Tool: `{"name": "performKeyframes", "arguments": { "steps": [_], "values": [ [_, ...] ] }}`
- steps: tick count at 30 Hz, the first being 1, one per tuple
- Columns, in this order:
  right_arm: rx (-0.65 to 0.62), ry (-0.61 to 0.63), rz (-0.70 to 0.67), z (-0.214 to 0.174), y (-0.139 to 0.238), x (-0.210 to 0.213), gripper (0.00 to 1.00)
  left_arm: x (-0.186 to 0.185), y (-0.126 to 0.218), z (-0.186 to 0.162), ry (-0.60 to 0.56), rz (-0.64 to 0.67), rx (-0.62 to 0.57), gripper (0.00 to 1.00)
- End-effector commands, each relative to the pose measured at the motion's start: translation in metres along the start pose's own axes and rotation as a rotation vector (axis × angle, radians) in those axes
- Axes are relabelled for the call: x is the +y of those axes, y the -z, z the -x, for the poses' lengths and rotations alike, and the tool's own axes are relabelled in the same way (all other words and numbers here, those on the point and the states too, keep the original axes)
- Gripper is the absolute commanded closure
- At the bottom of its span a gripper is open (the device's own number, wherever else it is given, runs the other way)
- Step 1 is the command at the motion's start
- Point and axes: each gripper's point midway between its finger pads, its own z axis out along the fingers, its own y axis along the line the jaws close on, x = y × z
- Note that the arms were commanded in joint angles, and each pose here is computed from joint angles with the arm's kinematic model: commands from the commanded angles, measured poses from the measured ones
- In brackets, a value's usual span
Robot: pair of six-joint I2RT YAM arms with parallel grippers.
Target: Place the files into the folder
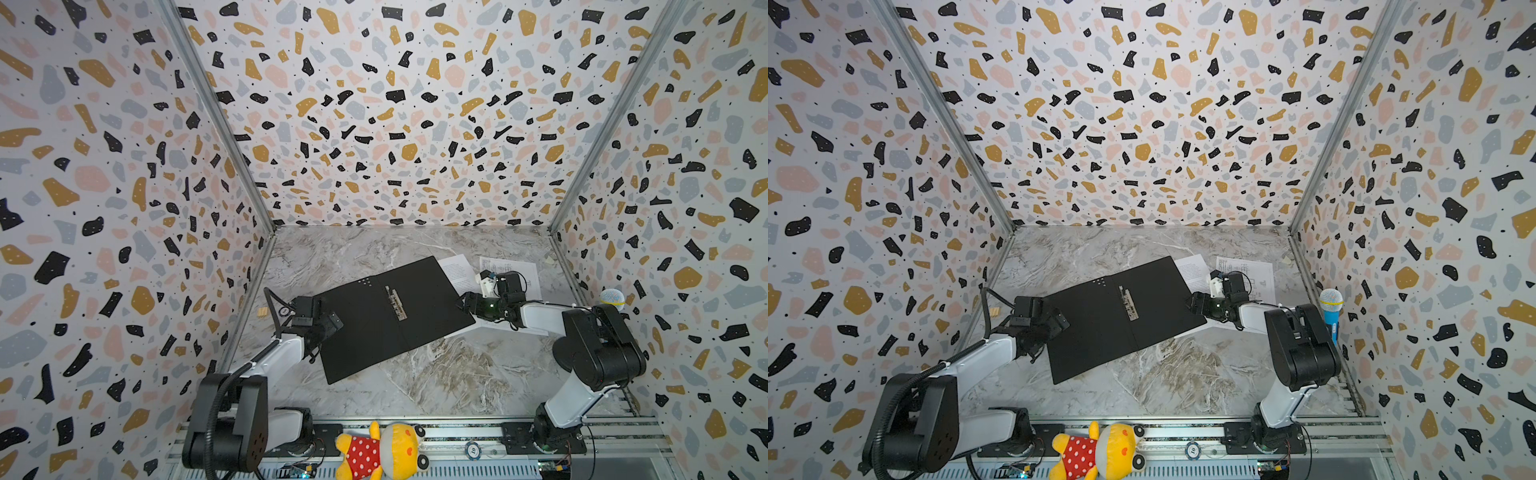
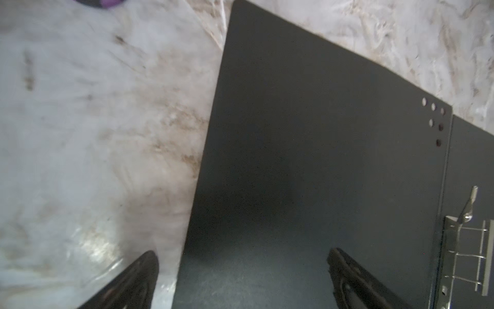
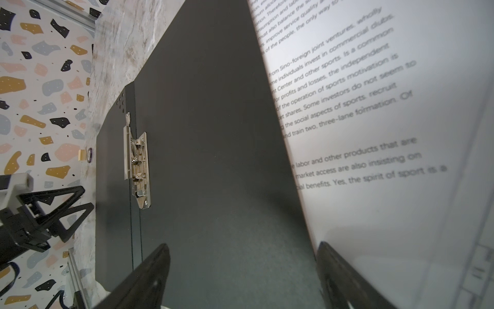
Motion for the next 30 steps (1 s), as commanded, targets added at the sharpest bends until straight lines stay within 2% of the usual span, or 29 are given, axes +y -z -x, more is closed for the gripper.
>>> {"name": "performKeyframes", "arguments": {
  "steps": [1, 10, 16, 30],
  "values": [
    [0.029, -0.006, 0.019, -0.005, 0.0, 0.003, 0.14, -0.006, -0.006, 0.003, -0.015, -0.025, 0.014, 0.0],
    [0.038, -0.018, 0.034, -0.011, 0.002, 0.004, 0.15, -0.015, -0.015, 0.01, -0.008, -0.055, 0.025, 0.0],
    [0.042, -0.032, 0.056, -0.016, 0.004, 0.007, 0.15, -0.037, -0.023, 0.029, -0.014, -0.106, 0.022, 0.0],
    [0.078, -0.05, 0.09, -0.033, -0.002, 0.021, 0.17, -0.068, -0.061, 0.07, -0.05, -0.137, 0.062, 0.0]
  ]
}}
